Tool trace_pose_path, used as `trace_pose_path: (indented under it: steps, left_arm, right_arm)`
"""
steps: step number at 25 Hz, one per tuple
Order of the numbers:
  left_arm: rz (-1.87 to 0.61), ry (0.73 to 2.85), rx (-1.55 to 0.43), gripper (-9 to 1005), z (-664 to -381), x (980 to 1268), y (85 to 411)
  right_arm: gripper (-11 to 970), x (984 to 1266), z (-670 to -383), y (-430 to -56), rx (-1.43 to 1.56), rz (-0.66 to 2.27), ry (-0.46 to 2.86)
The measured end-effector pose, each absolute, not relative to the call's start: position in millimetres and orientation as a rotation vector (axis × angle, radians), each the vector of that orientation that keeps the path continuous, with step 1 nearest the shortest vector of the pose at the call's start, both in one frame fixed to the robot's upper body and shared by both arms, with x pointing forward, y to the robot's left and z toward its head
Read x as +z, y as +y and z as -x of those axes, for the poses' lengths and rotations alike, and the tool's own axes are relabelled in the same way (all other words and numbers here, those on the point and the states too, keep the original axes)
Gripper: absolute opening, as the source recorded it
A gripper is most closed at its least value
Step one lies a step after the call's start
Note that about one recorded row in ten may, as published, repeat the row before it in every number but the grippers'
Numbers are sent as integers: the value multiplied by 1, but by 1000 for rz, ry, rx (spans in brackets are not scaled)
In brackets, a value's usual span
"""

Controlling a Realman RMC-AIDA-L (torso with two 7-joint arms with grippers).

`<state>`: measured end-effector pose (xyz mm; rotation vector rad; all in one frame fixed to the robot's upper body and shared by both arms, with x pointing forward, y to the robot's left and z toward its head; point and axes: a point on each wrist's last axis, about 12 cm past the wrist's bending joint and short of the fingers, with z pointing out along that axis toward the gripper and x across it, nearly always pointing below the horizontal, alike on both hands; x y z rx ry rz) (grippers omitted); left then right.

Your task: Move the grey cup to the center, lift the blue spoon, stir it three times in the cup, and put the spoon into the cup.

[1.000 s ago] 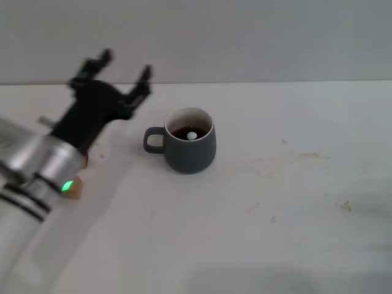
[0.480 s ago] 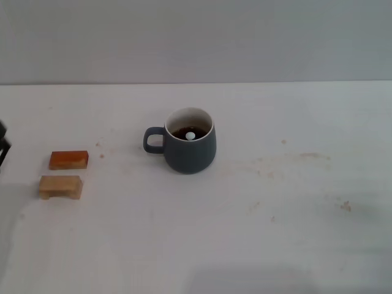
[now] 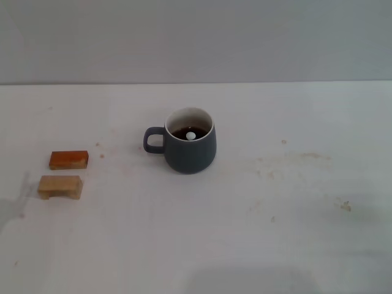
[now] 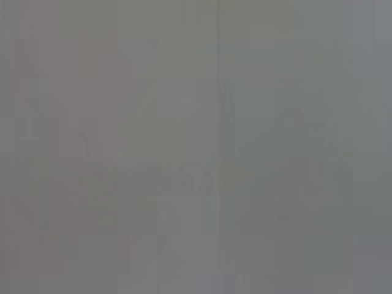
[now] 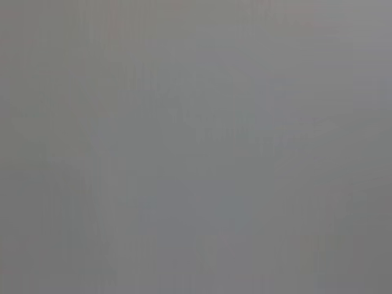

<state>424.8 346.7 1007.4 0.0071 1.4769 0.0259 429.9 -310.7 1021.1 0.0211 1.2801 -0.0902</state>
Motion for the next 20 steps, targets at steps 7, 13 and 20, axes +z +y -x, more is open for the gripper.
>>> trace_pose_path:
  steps: [7, 13, 20]
  left_arm:
    - [23, 1524, 58, 818, -417, 999, 354]
    - [79, 1479, 98, 818, -399, 1002, 363]
    - [124, 1481, 93, 818, -399, 1001, 370]
  right_arm:
    - [-1, 1035, -430, -308, -89, -65, 1162]
    - [-1, 1052, -423, -312, -105, -104, 1005]
    - [-1, 1063, -409, -322, -39, -201, 859]
